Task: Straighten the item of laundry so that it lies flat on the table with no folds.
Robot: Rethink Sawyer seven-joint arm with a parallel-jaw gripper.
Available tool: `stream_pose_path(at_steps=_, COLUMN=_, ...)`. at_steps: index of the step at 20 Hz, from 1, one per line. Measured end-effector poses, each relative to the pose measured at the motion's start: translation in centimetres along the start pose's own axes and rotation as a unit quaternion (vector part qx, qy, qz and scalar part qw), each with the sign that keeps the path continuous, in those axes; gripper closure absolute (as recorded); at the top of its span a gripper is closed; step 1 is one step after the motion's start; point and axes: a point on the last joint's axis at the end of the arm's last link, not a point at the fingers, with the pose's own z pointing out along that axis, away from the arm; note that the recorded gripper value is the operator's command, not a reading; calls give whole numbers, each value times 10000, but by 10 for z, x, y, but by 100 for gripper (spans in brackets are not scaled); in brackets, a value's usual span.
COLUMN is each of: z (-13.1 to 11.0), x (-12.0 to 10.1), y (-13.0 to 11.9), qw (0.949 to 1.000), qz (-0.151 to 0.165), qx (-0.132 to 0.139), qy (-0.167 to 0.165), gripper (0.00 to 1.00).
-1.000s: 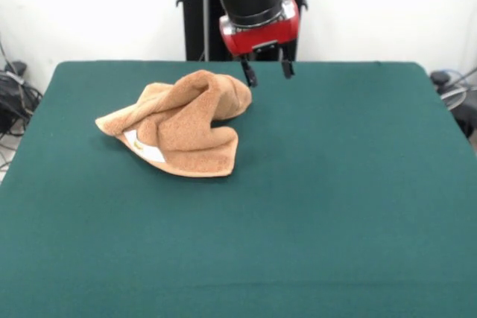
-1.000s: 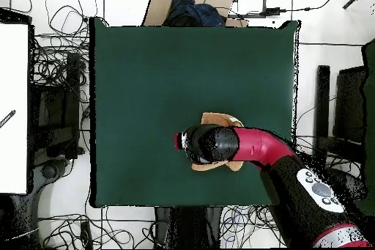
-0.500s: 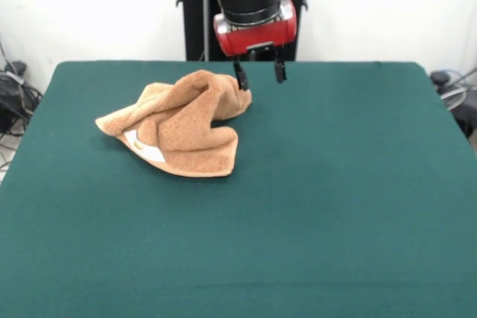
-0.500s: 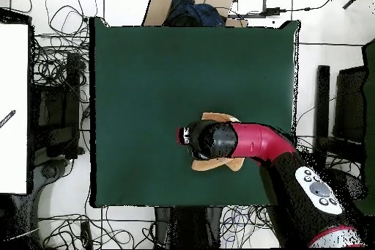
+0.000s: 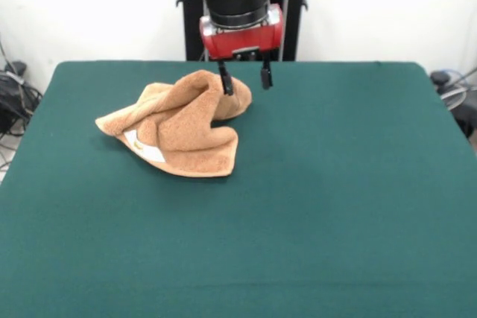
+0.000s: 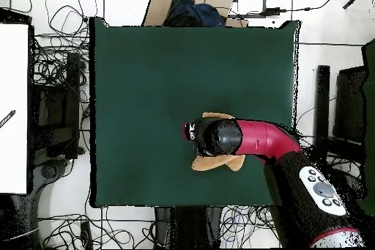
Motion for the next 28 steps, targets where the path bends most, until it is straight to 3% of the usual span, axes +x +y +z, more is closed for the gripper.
stream_pose_path(at_steps=18, z=57, x=20, y=-31, qw=9996, qz=-109, qx=184, qy=194, gripper=0)
stream_pose_path(at_steps=28, z=68, x=15, y=-29, qw=9994, qz=-159, qx=285, qy=122, gripper=0)
